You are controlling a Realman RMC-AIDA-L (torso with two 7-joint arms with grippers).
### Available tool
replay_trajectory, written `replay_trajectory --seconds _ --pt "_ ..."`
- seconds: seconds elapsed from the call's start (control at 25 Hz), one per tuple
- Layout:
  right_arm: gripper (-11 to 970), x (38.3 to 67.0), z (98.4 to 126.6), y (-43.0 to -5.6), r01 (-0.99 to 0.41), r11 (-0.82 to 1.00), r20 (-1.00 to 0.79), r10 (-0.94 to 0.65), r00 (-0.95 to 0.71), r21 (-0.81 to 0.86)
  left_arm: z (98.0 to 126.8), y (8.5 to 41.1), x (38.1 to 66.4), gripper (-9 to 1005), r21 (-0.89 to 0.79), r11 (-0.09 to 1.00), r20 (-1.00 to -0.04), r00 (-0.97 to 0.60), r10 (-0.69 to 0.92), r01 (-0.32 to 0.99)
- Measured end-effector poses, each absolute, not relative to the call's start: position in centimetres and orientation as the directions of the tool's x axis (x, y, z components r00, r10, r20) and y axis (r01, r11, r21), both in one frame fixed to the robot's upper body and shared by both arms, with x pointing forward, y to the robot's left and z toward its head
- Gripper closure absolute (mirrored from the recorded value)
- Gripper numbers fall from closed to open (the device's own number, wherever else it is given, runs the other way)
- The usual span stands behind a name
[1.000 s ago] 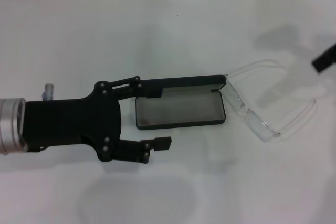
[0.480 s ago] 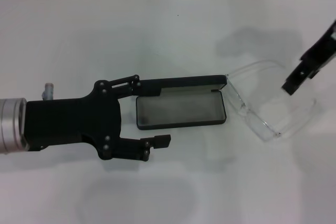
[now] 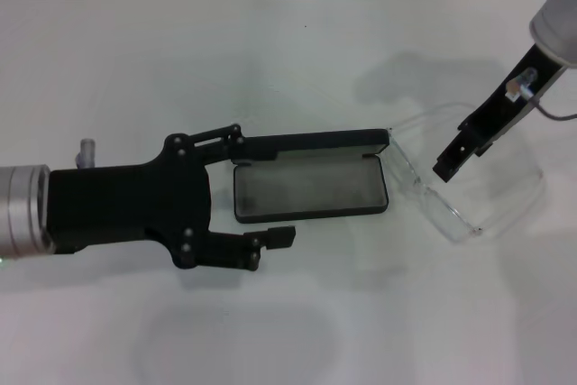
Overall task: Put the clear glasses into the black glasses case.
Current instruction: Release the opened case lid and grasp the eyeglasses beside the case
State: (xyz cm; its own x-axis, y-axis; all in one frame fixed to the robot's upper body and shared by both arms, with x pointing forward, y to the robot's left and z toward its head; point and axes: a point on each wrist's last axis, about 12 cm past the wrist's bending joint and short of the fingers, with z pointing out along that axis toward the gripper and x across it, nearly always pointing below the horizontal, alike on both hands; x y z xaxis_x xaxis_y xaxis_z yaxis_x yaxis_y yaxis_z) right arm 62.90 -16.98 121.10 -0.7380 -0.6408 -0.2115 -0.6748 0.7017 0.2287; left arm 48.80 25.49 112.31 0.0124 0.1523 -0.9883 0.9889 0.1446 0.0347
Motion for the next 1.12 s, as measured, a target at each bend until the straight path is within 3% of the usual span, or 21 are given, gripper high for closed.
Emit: replay_trajectory --seconds 0.4,1.12 --pt "274 63.1 118.7 -16.3 -0.66 0.711 -0.207 -0.627 -0.751 0.242 111.9 24.9 49.4 137 0.037 0.143 -0.988 0.015 0.151 0.989" --pt "296 63.3 117.4 -15.8 -0.655 0.711 -0.224 -0.615 -0.756 0.257 111.8 24.9 49.5 145 0.047 0.147 -0.988 0.024 0.149 0.988"
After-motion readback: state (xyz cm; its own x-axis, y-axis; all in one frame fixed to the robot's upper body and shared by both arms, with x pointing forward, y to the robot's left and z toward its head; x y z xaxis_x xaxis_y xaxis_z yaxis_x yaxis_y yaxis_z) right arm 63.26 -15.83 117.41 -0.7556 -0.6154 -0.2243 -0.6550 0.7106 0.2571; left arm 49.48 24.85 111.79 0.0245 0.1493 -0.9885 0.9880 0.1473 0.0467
